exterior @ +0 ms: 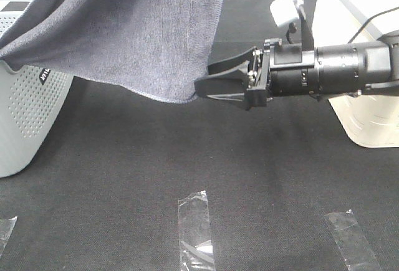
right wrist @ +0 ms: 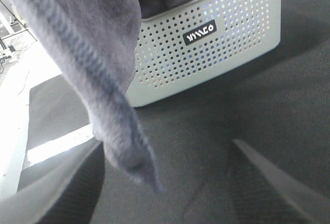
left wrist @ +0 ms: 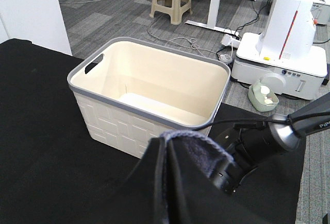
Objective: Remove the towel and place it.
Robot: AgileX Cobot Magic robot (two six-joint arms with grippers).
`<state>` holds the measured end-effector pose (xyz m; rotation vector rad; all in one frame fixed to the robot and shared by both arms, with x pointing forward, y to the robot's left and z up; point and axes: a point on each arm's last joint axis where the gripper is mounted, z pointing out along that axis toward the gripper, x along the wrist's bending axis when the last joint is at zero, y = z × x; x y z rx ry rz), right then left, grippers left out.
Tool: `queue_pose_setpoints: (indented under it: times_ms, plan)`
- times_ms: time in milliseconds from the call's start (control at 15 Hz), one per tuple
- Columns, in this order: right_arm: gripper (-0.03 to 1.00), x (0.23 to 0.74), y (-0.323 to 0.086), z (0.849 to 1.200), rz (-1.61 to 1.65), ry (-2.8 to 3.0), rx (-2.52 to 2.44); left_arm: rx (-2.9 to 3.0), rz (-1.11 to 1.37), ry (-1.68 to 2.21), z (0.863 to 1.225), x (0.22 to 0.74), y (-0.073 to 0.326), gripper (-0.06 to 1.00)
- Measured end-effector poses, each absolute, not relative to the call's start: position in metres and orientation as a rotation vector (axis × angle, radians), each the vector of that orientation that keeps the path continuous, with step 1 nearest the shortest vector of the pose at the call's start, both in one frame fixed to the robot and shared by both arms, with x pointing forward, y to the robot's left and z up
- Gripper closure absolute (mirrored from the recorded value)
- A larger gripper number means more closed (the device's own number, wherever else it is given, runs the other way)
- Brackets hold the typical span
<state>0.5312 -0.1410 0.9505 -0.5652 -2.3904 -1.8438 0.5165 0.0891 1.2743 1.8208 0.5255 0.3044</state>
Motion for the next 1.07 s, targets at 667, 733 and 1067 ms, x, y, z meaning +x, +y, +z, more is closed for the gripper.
queue_pose_setpoints:
  times_ms: [667,733,1067]
  plan:
    - [0.97,0.527,-0.128,0.953,-1.811,-2.350,-0.577,1.823,0.319,0.527,1.274,0.517,0.090,0.94]
    - [0.97,0.527,-0.128,0.953,-1.805,-2.328,-0.597,1.828,0.331,0.527,1.274,0.518,0.090,0.94]
    - [0.97,0.526,-0.128,0.955,-1.691,-2.154,-0.837,1.834,0.425,0.655,1.270,0.528,0.097,0.94]
